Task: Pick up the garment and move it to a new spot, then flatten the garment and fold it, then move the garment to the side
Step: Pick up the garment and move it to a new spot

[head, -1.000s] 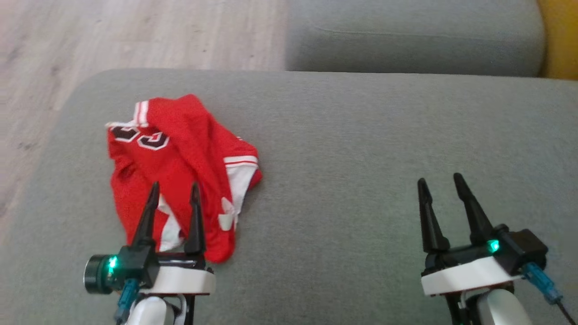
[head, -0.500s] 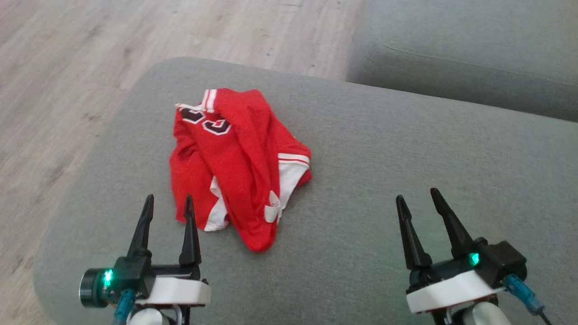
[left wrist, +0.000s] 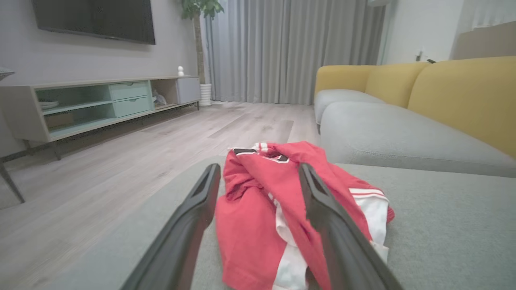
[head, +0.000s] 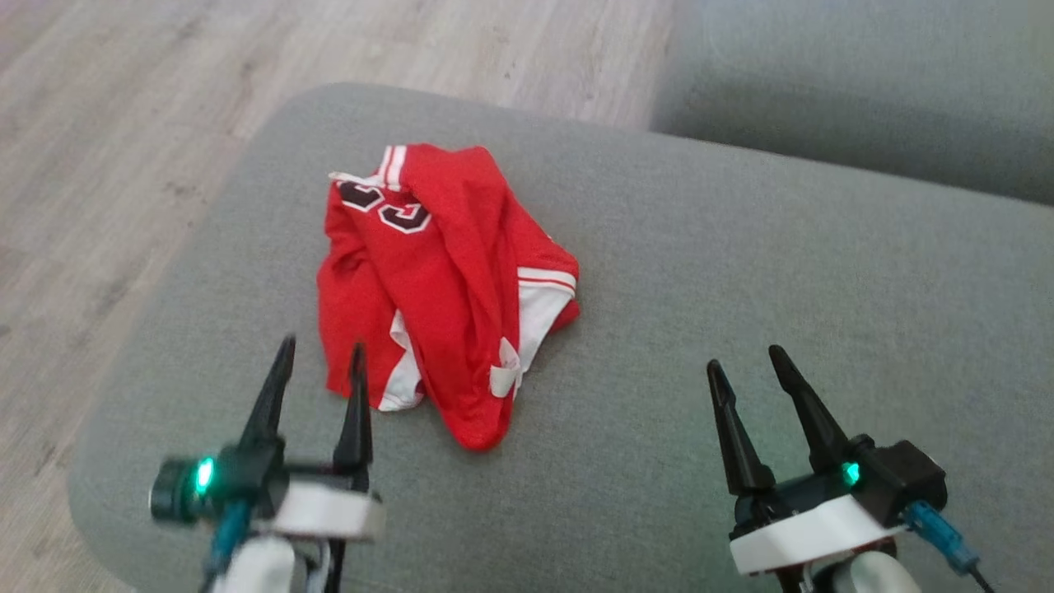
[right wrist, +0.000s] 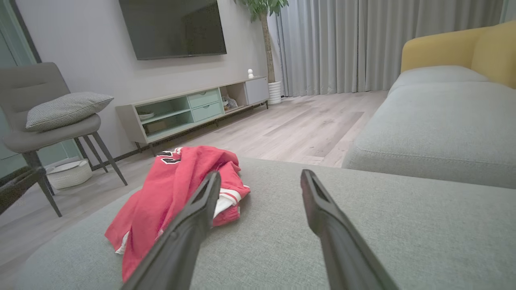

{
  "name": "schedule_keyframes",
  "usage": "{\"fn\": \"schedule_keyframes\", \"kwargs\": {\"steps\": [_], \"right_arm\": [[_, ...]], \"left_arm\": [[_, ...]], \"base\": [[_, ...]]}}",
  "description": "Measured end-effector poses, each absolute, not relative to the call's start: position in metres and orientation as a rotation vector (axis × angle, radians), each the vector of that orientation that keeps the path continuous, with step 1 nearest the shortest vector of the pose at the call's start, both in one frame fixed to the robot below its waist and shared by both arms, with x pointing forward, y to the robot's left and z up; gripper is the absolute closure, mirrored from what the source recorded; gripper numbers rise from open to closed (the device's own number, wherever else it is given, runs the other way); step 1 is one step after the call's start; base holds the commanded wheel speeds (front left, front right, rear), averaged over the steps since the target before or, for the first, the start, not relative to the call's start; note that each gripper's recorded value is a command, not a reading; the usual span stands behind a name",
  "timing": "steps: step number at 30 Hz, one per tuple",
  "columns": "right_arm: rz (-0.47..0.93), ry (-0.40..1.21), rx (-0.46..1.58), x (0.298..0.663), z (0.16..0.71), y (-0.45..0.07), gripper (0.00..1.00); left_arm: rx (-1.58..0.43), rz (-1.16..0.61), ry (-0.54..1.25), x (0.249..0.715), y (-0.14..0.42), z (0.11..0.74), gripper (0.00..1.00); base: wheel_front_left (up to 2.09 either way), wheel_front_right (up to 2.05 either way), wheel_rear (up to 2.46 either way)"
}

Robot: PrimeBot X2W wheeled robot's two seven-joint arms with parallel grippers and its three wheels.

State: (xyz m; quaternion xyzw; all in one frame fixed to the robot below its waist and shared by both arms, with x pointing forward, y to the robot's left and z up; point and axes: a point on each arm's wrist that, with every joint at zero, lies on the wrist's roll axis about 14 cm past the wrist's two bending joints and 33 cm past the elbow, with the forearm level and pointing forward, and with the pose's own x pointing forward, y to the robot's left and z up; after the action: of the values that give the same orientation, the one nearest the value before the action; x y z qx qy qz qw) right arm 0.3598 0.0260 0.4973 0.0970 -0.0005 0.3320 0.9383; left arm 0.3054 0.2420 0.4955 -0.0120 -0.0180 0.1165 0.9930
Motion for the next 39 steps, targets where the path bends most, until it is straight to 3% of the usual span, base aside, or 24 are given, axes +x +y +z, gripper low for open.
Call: {"fn": "schedule_keyframes", "kwargs": {"steps": [5, 12, 19, 24, 26, 39], "right_arm": [[0.640, 0.017, 0.193, 0.374, 0.487, 0.016, 0.00], [0.578, 0.024, 0.200, 0.399, 0.477, 0.000, 0.00], [0.511, 0.046, 0.205, 0.415, 0.463, -0.020, 0.00], [0.472, 0.057, 0.203, 0.421, 0.456, -0.033, 0.00], [0.462, 0.059, 0.203, 0.422, 0.455, -0.036, 0.00], [0.473, -0.010, 0.197, 0.415, 0.484, -0.034, 0.00]], "left_arm": [[0.070, 0.066, -0.038, 0.367, 0.233, 0.512, 0.00], [0.113, -0.057, 0.235, 0.445, 0.222, 0.489, 0.00], [0.040, -0.064, 0.536, 0.466, 0.223, 0.425, 0.00], [-0.003, -0.080, 0.602, 0.473, 0.215, 0.402, 0.02], [-0.019, -0.098, 0.585, 0.477, 0.207, 0.402, 1.00], [-0.100, -0.162, 0.126, 0.501, 0.188, 0.521, 1.00]], "base": [[0.00, 0.00, 0.00], [0.00, 0.00, 0.00], [0.00, 0.00, 0.00], [0.00, 0.00, 0.00], [0.00, 0.00, 0.00], [0.00, 0.00, 0.00]]}}
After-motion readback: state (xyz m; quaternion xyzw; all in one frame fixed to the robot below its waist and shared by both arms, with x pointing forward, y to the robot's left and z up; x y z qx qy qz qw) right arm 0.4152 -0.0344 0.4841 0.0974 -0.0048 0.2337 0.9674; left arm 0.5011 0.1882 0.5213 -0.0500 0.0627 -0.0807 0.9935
